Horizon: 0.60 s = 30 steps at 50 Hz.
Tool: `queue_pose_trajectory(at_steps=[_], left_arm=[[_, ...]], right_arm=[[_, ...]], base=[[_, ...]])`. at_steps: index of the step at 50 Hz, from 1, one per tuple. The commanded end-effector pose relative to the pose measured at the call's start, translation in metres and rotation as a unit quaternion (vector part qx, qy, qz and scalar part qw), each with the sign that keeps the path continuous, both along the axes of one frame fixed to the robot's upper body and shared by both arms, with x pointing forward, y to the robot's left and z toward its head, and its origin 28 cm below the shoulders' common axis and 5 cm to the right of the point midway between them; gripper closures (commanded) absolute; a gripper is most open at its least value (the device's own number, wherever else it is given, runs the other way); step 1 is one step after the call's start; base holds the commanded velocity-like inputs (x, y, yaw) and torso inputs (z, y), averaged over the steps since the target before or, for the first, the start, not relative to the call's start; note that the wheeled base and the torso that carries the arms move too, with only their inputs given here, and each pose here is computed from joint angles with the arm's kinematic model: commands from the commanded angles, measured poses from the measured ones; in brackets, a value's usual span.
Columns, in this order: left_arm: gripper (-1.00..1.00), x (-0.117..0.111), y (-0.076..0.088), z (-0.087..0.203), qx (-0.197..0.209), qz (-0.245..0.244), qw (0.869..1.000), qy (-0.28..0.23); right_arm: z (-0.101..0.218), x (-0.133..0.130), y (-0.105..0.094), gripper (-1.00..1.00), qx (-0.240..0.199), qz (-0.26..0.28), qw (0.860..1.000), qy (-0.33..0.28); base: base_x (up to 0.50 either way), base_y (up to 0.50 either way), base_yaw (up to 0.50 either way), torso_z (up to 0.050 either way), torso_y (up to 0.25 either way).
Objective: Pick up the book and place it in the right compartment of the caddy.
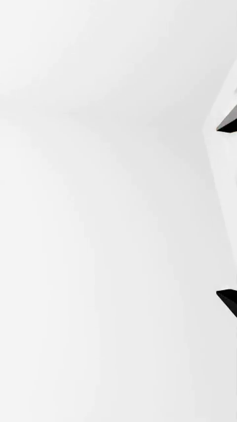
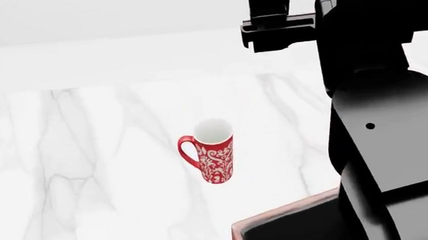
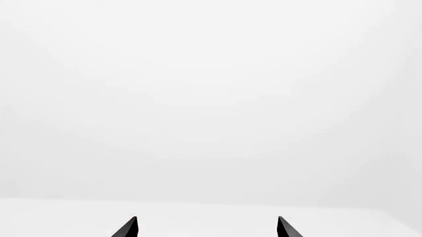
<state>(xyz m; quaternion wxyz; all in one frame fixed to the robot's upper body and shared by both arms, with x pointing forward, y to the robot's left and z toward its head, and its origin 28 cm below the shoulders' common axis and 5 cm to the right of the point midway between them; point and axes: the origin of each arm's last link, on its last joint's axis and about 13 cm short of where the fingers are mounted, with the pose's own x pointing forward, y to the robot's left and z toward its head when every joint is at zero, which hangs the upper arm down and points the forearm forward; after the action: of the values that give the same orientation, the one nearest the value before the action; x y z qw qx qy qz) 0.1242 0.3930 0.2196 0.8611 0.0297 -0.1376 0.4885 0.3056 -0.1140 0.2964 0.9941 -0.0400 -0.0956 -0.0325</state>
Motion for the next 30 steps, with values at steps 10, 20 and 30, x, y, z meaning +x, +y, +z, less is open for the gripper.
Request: queue_pose_trajectory(at_steps=[10,20,30], left_arm=[[-1.00,0.000,0.000,-0.003,0.000,0.002,1.000,0.004],[-1.00,0.000,0.001,-0.004,-0.001,0.003,1.000,0.004],[-1.00,0.001,0.000,-0.004,0.000,0.002,1.000,0.006]], right_arm=[[0.005,-0.003,0.011,-1.00,0.006,0.124,0.992,0.031],[-0.004,-0.037,0.032,-1.00,-0.058,0.430,0.889,0.148],[-0.011,-0.071,0.056,-1.00,-0.121,0.576,0.788,0.184]], base=[[0.00,0.00,0.00,0.000,0.000],[0.00,0.00,0.00,0.000,0.000],[0.00,0.00,0.00,0.000,0.000]])
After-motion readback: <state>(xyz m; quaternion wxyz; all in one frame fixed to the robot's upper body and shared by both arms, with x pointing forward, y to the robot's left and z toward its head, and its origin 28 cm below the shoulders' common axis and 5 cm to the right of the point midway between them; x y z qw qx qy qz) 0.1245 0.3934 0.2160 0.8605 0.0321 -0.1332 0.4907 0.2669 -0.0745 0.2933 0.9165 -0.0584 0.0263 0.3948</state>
